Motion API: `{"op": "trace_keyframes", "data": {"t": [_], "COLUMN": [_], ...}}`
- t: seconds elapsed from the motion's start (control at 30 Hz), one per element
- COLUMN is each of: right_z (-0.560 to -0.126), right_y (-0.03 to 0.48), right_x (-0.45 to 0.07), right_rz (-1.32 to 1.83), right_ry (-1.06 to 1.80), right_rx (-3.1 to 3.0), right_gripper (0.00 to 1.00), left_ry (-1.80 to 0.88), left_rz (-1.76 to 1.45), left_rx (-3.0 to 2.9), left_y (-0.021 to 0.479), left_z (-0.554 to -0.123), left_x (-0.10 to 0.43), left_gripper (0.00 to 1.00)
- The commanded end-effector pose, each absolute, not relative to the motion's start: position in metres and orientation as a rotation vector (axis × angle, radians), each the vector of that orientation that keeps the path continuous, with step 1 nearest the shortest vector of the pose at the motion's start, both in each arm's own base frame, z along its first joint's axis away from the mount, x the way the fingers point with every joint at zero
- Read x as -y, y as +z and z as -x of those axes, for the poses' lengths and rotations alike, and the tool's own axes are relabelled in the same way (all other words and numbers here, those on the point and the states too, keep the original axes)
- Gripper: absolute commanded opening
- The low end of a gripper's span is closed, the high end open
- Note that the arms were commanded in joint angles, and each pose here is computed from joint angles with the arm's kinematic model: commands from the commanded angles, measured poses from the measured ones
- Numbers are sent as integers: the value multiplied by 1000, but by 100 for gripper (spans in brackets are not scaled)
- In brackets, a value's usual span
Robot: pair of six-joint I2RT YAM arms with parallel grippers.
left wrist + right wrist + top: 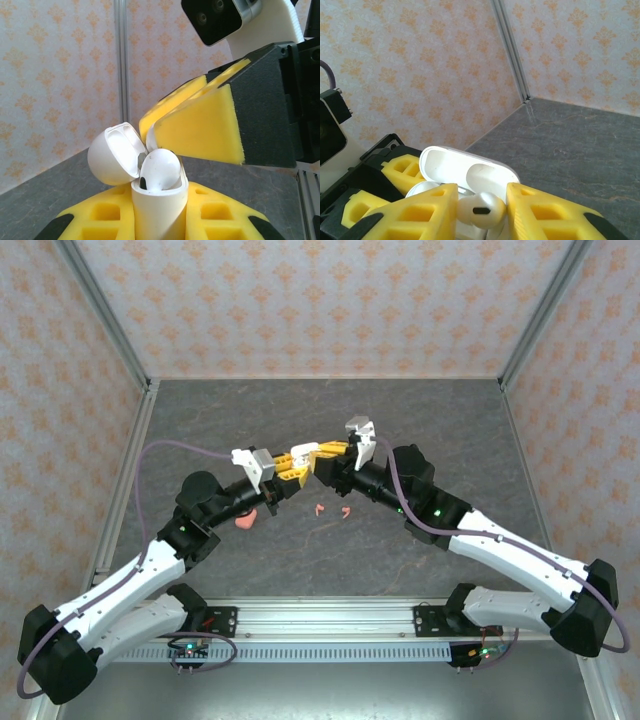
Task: Insert the wireless bluetooth earbuds into the charging case
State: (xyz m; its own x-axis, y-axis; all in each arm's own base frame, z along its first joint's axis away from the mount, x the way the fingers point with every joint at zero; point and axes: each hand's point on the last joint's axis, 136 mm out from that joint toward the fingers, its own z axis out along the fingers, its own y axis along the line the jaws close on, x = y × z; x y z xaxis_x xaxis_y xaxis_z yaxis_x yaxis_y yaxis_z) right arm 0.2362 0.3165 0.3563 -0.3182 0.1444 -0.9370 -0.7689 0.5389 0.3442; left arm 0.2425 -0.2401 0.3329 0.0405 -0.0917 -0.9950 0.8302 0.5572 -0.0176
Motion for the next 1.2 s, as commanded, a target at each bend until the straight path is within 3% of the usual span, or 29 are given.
{"op": "trace_keyframes", "data": {"t": [0.0,0.37,0.73,1.0,1.17], "right_z": [-232,-234,-231,-237,-237], "right_y": [354,362,404,415,393], "right_x": [-323,-321,-293,-275,-272], "right_rz": [559,544,475,436,460], "right_ry": [1036,1024,972,1112,1155], "right_rx": [-1678,-1690,-1642,-1676,-1763], "right_gripper": [32,39,69,87,84], "left_ry": [-810,-818,-826,-844,-869], "left_rz": [-672,-670,-678,-698,-730], "left_rx": [-1226,-1234,-1236,-1232,-1210], "left_y": [368,365,364,363,366], "left_z": [-238,-239,-237,-231,-224], "left_x": [238,240,241,242,245], "left_gripper": [0,0,0,0,0]}}
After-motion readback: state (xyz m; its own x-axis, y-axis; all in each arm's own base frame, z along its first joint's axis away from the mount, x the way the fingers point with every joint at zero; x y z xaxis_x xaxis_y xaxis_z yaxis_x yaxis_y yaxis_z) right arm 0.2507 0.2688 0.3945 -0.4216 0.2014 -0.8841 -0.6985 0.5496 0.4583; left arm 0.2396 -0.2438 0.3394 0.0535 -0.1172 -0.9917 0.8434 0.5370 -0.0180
